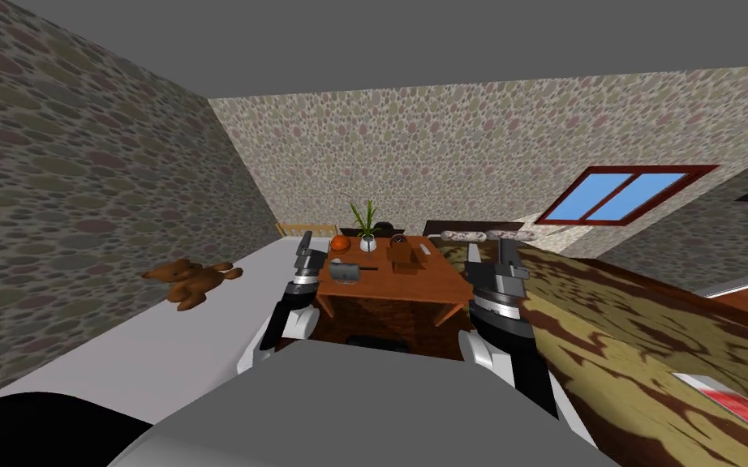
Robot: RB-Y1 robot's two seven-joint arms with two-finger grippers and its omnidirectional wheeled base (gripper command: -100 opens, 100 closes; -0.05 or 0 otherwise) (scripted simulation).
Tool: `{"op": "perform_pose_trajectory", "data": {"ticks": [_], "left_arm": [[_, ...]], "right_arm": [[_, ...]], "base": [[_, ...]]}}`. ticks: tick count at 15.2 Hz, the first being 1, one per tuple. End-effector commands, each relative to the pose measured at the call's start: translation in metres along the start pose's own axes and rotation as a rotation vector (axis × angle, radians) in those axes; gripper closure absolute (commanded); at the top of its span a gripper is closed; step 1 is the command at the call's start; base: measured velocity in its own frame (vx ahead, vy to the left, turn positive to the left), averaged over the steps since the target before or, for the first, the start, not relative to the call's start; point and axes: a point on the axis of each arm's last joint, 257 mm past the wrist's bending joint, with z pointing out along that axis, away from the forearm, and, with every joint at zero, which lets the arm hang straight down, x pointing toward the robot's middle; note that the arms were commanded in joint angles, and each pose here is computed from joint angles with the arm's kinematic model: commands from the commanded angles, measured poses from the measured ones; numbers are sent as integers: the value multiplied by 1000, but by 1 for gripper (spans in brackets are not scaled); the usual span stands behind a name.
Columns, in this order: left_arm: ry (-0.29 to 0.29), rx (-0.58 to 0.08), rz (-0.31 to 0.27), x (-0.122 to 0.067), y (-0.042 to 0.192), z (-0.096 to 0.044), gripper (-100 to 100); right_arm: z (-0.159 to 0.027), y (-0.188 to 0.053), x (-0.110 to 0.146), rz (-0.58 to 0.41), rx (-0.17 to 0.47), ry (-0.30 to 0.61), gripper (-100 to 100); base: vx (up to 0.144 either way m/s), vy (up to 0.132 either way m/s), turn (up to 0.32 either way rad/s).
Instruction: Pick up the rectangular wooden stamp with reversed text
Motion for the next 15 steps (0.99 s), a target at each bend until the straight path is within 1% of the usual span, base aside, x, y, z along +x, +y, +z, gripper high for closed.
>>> {"op": "perform_pose_trajectory", "data": {"ticks": [1,2,3,4,5,6,7,8,9,10,11,12,13,14,15], "left_arm": [[9,-68,-19,-5,26,3,-100],[9,-70,-19,-5,27,3,-100],[12,-119,-34,-10,46,2,-100],[11,-125,-34,-10,48,2,-100],[14,-166,-50,-14,64,3,-100],[9,-184,-49,-16,71,1,-100],[11,-220,-65,-21,84,2,-100],[4,-248,-63,-24,95,-2,-100],[4,-248,-63,-24,95,-2,-100],[-3,-306,-79,-31,116,-3,-100],[-6,-316,-78,-33,120,-5,-100],[-9,-353,-95,-38,132,-3,-100],[-17,-378,-93,-42,142,-9,-100],[-20,-386,-92,-43,146,-11,-100],[-27,-431,-108,-50,160,-10,-100]], "right_arm": [[0,0,0,0,0,0,0],[0,0,0,0,0,0,0],[0,0,0,0,0,0,0],[0,0,0,0,0,0,0],[0,0,0,0,0,0,0],[0,0,0,0,0,0,0],[0,0,0,0,0,0,0],[0,0,0,0,0,0,0],[0,0,0,0,0,0,0],[0,0,0,0,0,0,0],[0,0,0,0,0,0,0],[0,0,0,0,0,0,0],[0,0,0,0,0,0,0],[0,0,0,0,0,0,0],[0,0,0,0,0,0,0]], "base": [[-45,10,-348],[-40,12,-273],[-40,13,-294],[-38,12,-290],[-41,5,-406],[-43,9,-326],[-52,4,-348],[-49,7,-333],[-30,13,-132],[-29,5,-299],[-30,6,-313],[-37,2,-384],[-39,3,-378],[-28,8,-162],[-32,0,-335]]}}
